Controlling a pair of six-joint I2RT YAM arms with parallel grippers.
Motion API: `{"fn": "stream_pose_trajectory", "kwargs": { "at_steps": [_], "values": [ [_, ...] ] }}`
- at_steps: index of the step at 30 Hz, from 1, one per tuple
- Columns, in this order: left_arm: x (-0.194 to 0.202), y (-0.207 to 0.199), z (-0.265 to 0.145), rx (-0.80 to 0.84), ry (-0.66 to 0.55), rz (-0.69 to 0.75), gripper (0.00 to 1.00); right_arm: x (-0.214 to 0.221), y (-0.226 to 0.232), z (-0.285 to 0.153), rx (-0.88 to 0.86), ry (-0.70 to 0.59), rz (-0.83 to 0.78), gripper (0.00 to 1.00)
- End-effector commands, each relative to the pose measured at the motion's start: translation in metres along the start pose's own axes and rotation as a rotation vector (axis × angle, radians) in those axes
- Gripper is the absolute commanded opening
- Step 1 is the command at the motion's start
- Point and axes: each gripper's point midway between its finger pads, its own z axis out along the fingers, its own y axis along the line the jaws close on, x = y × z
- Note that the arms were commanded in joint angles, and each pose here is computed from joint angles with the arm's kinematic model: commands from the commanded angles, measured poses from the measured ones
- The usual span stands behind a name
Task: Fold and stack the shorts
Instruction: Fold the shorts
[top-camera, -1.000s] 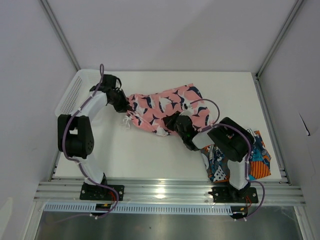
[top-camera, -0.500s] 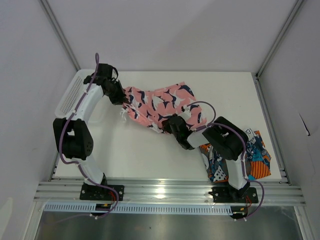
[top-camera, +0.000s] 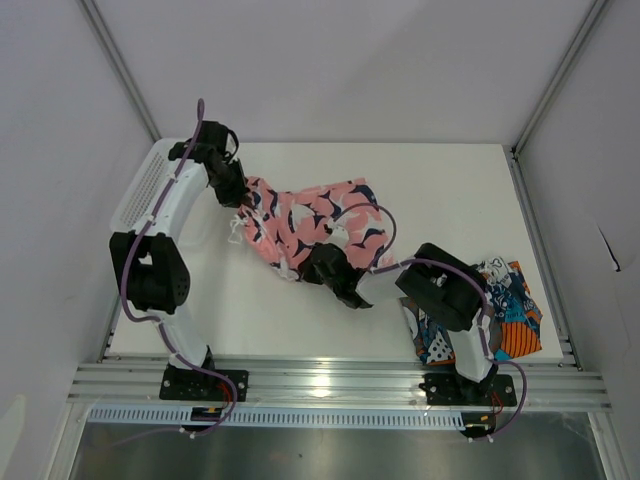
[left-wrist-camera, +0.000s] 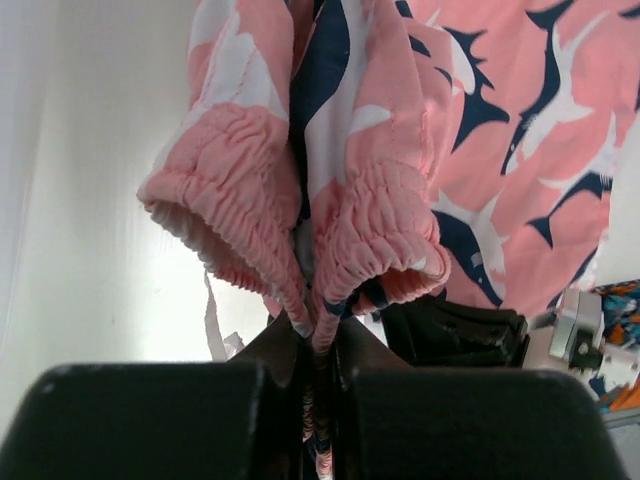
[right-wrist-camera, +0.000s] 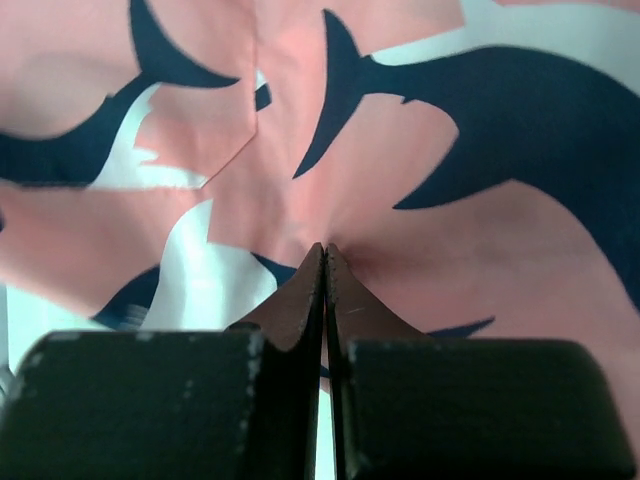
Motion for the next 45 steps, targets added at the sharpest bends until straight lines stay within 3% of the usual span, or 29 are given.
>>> {"fn": "stream_pose_trajectory", "kwargs": {
  "at_steps": [1,6,10,14,24,29,45],
  "values": [
    [0.001,0.003,-0.002,-0.048,-0.013,0.072,0.0,0.037,-0.009,-0.009,0.084,0.083,-0.101,0.0],
    [0.003,-0.001,-0.006,-0.078,-0.018,0.114,0.0,0.047,0.013,-0.016,0.065,0.125,-0.168,0.0],
    [0.003,-0.002,-0.015,-0.097,-0.048,0.139,0.0,0.014,0.026,-0.019,0.009,0.117,-0.148,0.0],
    [0.002,-0.001,-0.021,-0.124,-0.061,0.154,0.0,-0.013,0.045,-0.014,-0.1,0.204,-0.102,0.0],
    [-0.003,0.007,-0.029,-0.178,-0.094,0.17,0.0,-0.064,0.071,0.011,-0.336,0.278,-0.046,0.0],
    [-0.004,0.007,-0.029,-0.183,-0.097,0.177,0.0,-0.084,0.084,0.03,-0.431,0.259,-0.022,0.0],
    [-0.001,0.0,-0.03,-0.193,-0.093,0.208,0.0,-0.124,0.074,0.084,-0.495,0.139,0.05,0.0]
  ]
}}
